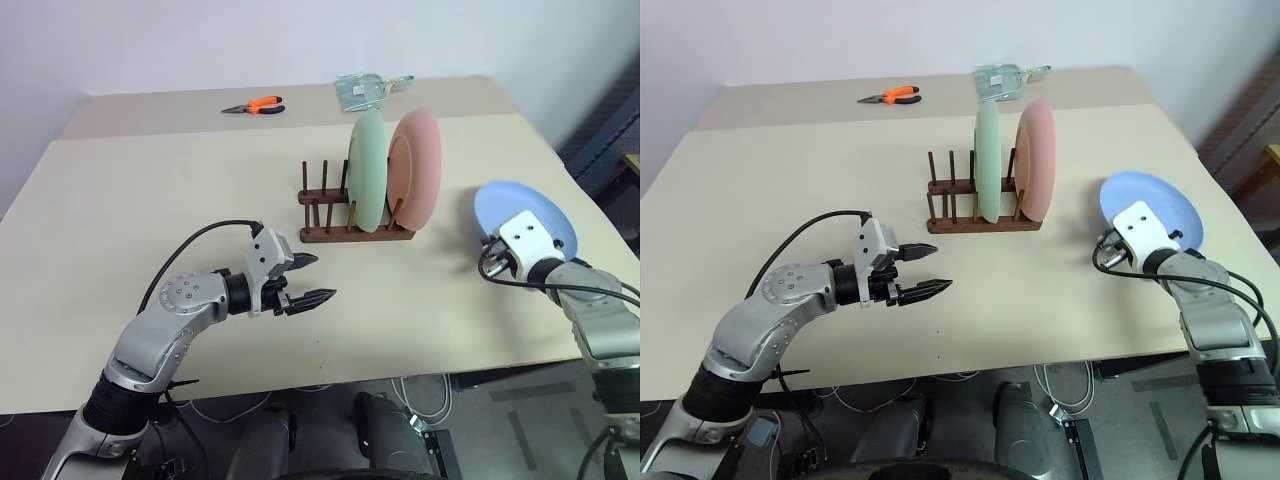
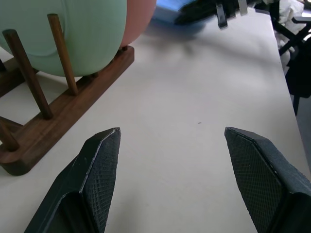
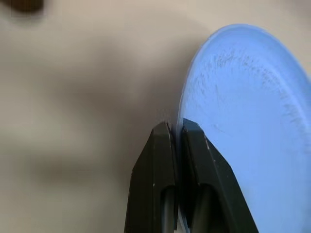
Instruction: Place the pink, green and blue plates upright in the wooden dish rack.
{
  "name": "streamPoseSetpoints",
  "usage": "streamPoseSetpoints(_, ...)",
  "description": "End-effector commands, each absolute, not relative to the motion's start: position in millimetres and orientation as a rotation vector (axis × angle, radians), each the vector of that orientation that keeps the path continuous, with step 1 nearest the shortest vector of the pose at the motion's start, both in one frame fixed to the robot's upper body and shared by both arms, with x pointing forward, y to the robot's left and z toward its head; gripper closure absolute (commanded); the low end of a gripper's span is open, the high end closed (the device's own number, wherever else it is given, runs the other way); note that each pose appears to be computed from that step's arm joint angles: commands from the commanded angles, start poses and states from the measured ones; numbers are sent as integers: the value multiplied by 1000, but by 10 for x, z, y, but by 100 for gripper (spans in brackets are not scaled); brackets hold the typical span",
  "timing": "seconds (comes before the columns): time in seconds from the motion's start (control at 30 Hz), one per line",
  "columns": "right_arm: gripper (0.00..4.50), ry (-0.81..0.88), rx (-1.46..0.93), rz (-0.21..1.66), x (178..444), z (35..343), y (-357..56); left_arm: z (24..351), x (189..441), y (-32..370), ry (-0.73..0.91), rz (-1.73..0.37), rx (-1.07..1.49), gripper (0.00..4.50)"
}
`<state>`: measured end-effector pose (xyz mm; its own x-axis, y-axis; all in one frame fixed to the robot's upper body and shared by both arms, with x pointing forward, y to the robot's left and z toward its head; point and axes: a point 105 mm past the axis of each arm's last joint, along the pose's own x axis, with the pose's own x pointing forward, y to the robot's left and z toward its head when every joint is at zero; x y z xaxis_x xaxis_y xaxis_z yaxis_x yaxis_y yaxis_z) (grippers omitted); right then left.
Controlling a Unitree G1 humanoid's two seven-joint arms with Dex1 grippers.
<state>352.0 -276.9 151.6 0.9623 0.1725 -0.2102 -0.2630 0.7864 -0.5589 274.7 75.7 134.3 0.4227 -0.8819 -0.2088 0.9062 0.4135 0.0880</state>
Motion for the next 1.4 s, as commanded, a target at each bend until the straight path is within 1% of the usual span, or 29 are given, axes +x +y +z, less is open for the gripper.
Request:
streamPoseSetpoints(0.03, 447, -344, -584, 176, 3495, 2859, -2498, 1429, 2742, 790, 94, -1116, 228, 96)
streamPoseSetpoints(0.1, 447, -484, -458, 213, 3420, 3260, -2339, 1423, 2758, 805, 96, -1110, 231, 96)
streamPoseSetpoints(0.17, 447, -586, -279, 334, 3307, 3584, -2097, 1421, 2773, 815, 97, -1107, 233, 96)
streamPoseSetpoints(0.23, 447, -672, -49, 560, 3118, 3871, -1707, 1417, 2795, 833, 99, -1095, 231, 96)
streamPoseSetpoints(0.27, 447, -689, 66, 676, 3031, 3974, -1498, 1412, 2806, 846, 101, -1087, 230, 96)
streamPoseSetpoints(0.33, 447, -661, 236, 859, 2924, 4051, -1128, 1398, 2825, 869, 106, -1075, 227, 96)
streamPoseSetpoints(0.4, 447, -594, 365, 961, 2901, 4015, -857, 1386, 2838, 888, 108, -1064, 227, 96)
streamPoseSetpoints(0.47, 447, -516, 494, 1014, 2925, 3947, -652, 1378, 2850, 909, 109, -1050, 227, 96)
streamPoseSetpoints(0.5, 447, -465, 553, 1022, 2966, 3893, -552, 1374, 2855, 920, 110, -1043, 226, 96)
streamPoseSetpoints(0.53, 447, -385, 642, 1004, 3073, 3798, -444, 1369, 2849, 939, 111, -1036, 223, 96)
streamPoseSetpoints(0.63, 447, -215, 785, 955, 3261, 3577, -254, 1361, 2832, 973, 113, -1021, 220, 96)
streamPoseSetpoints(0.77, 447, -89, 829, 901, 3382, 3314, -158, 1352, 2821, 1044, 117, -993, 216, 96)
streamPoseSetpoints(0.87, 447, -44, 839, 865, 3426, 3177, -153, 1345, 2832, 1141, 122, -962, 224, 96)
streamPoseSetpoints(1.07, 447, -27, 808, 816, 3499, 3060, -167, 1384, 2872, 1311, 112, -909, 240, 96)
streamPoseSetpoints(1.2, 447, -7, 798, 814, 3527, 3008, -159, 1398, 2883, 1342, 110, -898, 248, 96)
streamPoseSetpoints(1.3, 346, -10, 779, 813, 3545, 3003, -161, 1401, 2877, 1337, 109, -899, 248, 96)
streamPoseSetpoints(1.33, 305, -27, 758, 814, 3546, 3026, -165, 1402, 2872, 1334, 109, -899, 248, 96)
streamPoseSetpoints(1.4, 199, -98, 660, 807, 3536, 3120, -183, 1403, 2863, 1328, 109, -900, 247, 96)
